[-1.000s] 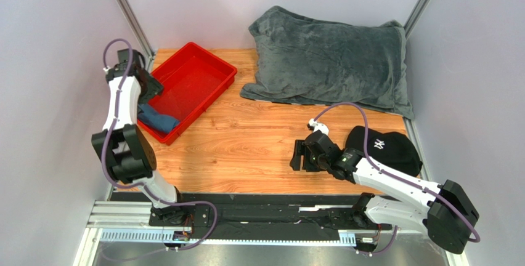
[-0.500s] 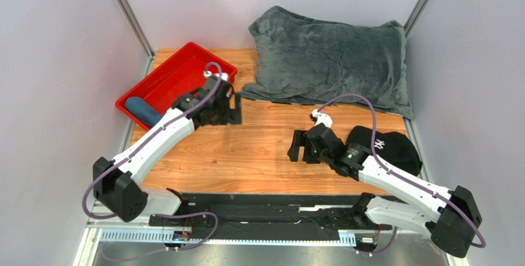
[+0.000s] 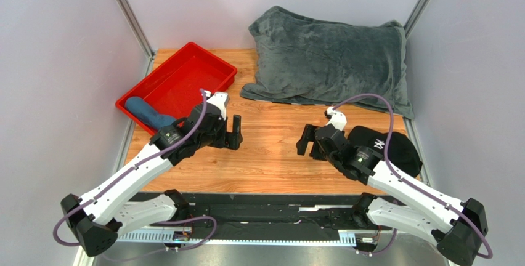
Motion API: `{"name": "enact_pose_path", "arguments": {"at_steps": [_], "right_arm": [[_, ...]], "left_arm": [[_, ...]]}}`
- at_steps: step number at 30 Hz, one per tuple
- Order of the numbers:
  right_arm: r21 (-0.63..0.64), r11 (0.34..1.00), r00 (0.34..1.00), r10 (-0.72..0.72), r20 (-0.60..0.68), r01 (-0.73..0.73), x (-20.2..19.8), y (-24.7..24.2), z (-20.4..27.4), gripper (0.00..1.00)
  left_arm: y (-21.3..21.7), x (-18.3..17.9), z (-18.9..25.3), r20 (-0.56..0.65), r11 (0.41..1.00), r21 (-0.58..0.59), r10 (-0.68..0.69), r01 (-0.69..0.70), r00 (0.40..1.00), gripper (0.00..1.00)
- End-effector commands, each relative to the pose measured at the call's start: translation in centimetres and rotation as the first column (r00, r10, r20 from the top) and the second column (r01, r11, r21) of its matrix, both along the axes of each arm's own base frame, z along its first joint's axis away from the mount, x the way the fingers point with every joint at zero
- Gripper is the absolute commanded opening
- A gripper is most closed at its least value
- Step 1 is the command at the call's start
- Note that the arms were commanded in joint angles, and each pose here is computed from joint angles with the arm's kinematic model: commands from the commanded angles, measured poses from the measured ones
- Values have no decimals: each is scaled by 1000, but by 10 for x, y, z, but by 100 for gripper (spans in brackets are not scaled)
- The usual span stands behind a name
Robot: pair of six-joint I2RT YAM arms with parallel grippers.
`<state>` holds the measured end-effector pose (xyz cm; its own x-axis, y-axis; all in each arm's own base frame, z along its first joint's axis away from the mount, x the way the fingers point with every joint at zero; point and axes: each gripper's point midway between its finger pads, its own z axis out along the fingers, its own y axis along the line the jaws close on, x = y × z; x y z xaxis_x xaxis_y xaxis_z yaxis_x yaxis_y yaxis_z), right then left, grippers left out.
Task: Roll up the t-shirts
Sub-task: Reset both arms
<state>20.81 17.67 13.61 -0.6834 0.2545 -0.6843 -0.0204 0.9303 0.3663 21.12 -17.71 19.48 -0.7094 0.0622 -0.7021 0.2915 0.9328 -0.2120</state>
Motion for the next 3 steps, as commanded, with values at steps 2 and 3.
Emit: {"name": "enact_pose_path", "arguments": {"at_steps": [2, 3], "right_arm": [[26, 997, 996, -78, 52, 77, 14, -3, 21, 91], [29, 997, 995, -78, 58, 76, 15, -2, 25, 91]], "left_arm": [[-8, 8, 22, 127, 996, -80, -28, 38, 992, 99], [-6, 9, 27, 144, 995, -92, -15, 28, 990, 99]]}}
